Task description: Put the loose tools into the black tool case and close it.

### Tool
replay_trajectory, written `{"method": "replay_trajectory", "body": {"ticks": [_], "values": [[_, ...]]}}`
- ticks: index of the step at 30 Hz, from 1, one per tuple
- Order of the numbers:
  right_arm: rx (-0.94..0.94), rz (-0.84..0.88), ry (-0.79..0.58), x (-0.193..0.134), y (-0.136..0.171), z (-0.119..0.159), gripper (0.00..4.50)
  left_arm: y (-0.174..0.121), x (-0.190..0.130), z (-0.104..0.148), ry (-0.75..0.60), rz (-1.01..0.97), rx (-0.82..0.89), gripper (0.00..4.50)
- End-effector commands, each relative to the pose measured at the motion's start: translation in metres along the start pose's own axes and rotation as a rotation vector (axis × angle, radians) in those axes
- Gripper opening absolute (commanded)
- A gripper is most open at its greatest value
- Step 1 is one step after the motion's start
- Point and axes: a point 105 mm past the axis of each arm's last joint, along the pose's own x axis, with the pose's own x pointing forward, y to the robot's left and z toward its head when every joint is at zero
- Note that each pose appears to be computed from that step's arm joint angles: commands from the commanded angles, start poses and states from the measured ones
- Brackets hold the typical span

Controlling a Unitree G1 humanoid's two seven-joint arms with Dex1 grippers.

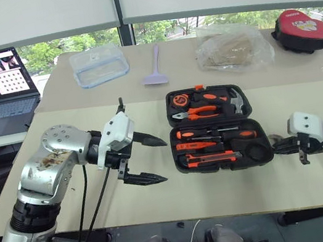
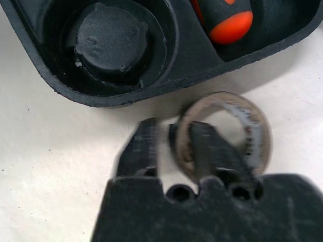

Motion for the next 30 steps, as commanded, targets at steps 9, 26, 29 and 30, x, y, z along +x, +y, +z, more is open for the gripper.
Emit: {"method": "replay_trajectory", "body": {"ticks": [9, 26, 29, 30], "values": [[0.05, 0.081, -0.244, -0.039, 0.029, 0.095, 0.05, -0.001, 0.003, 0.001, 0.008, -0.029, 0.049, 4.5], [0.05, 0.023, -0.115, -0.004, 0.042, 0.045, 3.08, 0.004, 0.007, 0.002, 0.007, -0.036, 0.07, 4.5], [0.077, 0.006, -0.189, -0.017, 0.037, 0.06, 4.02, 0.009, 0.005, -0.004, 0.025, -0.002, 0.053, 4.5], [0.122, -0.041, -0.225, -0.025, 0.025, 0.064, 4.02, 0.017, 0.003, -0.011, 0.048, 0.05, 0.029, 4.5]]}}
